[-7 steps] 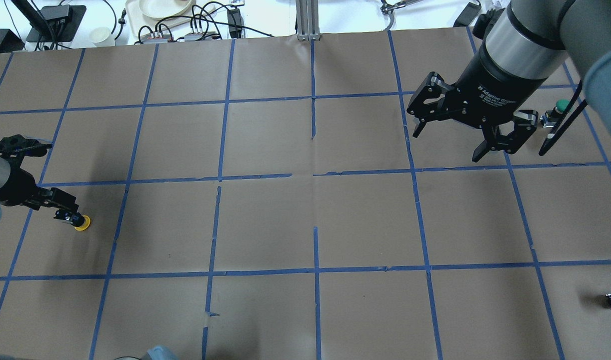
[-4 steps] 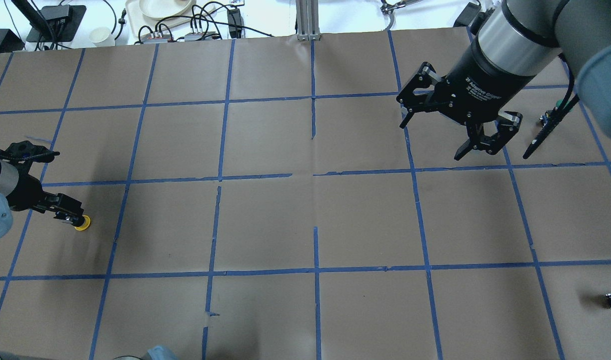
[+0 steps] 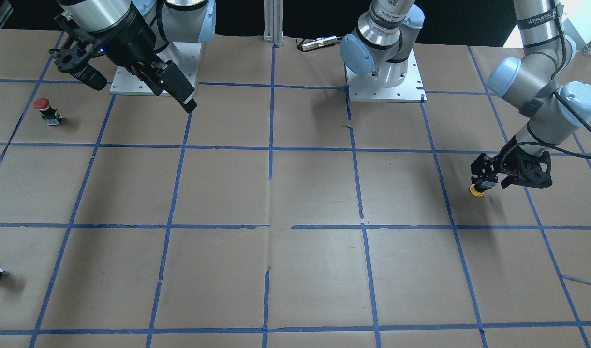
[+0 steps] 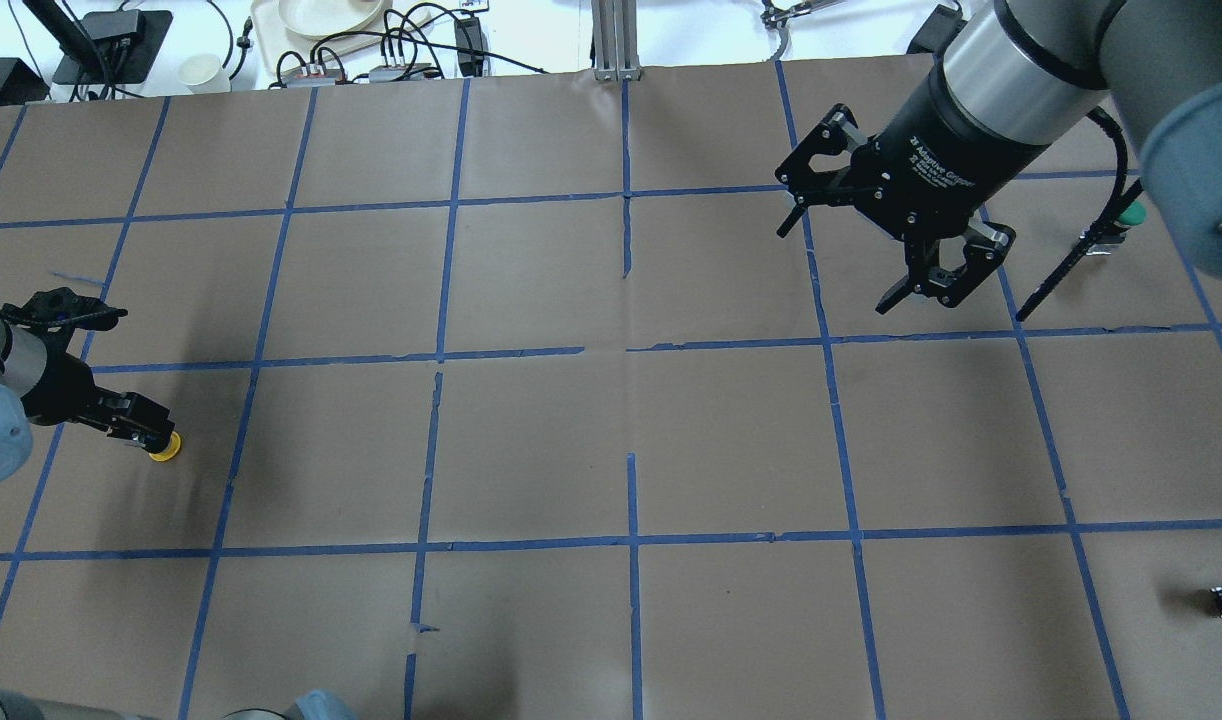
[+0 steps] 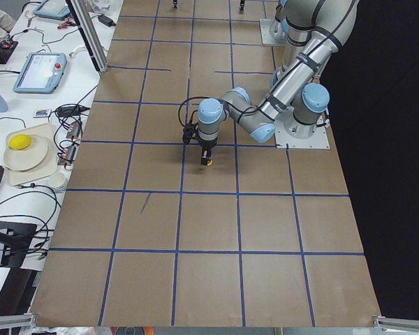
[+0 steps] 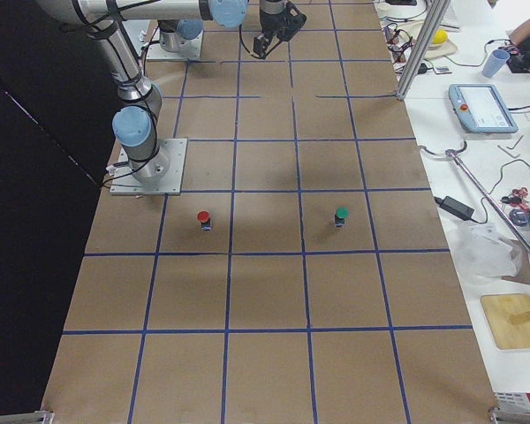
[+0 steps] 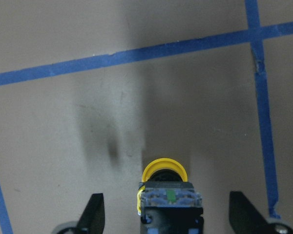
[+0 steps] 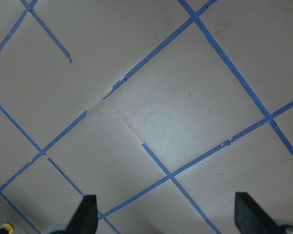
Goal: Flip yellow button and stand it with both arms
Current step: 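Lift the button with the left gripper while the right gripper moves toward the center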
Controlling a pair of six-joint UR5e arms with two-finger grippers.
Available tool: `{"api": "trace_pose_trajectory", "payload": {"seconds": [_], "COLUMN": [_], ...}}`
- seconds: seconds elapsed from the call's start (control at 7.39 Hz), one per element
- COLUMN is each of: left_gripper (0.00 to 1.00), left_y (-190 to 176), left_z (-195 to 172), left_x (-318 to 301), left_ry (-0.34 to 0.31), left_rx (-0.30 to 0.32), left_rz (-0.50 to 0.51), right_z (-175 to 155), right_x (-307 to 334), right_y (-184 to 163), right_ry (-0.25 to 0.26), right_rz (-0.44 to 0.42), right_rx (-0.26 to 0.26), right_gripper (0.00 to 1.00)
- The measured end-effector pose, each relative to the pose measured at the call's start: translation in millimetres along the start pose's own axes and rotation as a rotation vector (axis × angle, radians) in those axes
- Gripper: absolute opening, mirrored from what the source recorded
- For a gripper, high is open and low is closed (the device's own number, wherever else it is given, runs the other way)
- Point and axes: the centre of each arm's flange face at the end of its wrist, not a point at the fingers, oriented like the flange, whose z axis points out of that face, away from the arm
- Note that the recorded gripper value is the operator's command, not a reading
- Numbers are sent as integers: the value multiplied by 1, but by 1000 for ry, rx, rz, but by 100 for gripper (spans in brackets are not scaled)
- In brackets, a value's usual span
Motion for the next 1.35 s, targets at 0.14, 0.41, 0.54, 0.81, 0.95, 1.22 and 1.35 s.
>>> {"api": "trace_pose_trajectory", "payload": {"seconds": [0.14, 0.41, 0.54, 0.81, 0.95, 1.22, 1.35], "left_gripper": [8, 3, 3, 3, 3, 3, 3], "left_y": [0, -2, -3, -12, -20, -46, -61], "left_z": [-1, -7, -12, -32, -51, -92, -112], "left_x": [0, 0, 1, 12, 26, 74, 109], "left_ry": [1, -8, -9, 39, 121, 300, 389], "left_rx": [3, 14, 19, 63, 95, 108, 105], "left_rz": [2, 3, 2, -3, -16, -39, -61], "right_z": [0, 0, 0, 6, 7, 12, 15], "right_x": [-1, -6, -10, -22, -27, -33, -37], "right_y": [0, 1, 3, -1, -2, -4, -7], "right_ry": [-8, -54, -92, -164, -193, -227, -249], "right_rz": [5, 45, 92, 194, 231, 277, 324], "right_rx": [-3, -29, -55, -125, -156, -211, -259], "right_gripper": [100, 100, 100, 100, 100, 100, 100]}}
